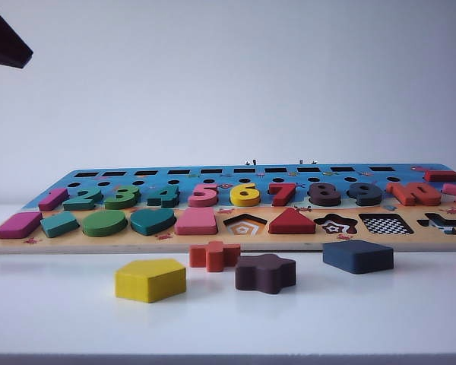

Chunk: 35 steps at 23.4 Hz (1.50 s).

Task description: Insert the cube into the slot.

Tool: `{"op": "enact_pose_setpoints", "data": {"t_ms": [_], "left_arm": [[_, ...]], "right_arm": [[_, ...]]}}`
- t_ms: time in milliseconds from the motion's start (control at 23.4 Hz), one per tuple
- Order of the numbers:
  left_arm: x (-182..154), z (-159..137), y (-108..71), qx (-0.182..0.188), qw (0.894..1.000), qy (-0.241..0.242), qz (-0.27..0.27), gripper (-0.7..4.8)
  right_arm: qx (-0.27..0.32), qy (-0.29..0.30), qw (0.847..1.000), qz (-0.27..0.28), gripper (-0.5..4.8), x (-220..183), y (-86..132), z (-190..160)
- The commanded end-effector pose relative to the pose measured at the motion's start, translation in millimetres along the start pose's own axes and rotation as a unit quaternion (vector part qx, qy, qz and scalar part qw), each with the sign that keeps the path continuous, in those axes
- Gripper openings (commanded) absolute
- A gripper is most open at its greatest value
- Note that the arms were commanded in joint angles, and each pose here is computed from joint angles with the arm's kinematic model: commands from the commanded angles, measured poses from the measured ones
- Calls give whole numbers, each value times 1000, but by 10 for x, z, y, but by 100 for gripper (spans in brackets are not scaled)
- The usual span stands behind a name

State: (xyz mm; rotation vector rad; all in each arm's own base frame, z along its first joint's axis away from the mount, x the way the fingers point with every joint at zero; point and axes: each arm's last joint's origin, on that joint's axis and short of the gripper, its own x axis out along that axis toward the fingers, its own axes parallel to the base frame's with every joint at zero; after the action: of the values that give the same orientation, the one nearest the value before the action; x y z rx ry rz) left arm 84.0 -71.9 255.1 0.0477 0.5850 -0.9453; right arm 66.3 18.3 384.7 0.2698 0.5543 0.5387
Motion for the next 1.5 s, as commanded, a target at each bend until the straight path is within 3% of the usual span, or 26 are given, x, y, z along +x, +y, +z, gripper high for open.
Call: {"op": "enact_pose_setpoints", "data": {"t_ms": [43,300,685,1284,1370,1499], "left_arm": [[-3,19,0,3,1000,-8,0,7],[-11,21,26,-2,1000,-10,9,7],[-13,21,32,-1,1000,-10,12,7],[-13,20,32,-1,1000,-10,12,7],[-13,20,32,-1,1000,-10,12,7],[-13,20,32,-1,1000,-10,12,7]], "right_arm": [[13,83,996,30,126,138,-38,16],[-8,205,978,41,268,575,-43,47],[-58,288,956,-29,285,1097,186,-35],[-51,384,917,-93,298,1918,544,-400],[-44,400,910,-101,308,2038,546,-457],[-46,430,896,-101,374,2192,534,-544]]}}
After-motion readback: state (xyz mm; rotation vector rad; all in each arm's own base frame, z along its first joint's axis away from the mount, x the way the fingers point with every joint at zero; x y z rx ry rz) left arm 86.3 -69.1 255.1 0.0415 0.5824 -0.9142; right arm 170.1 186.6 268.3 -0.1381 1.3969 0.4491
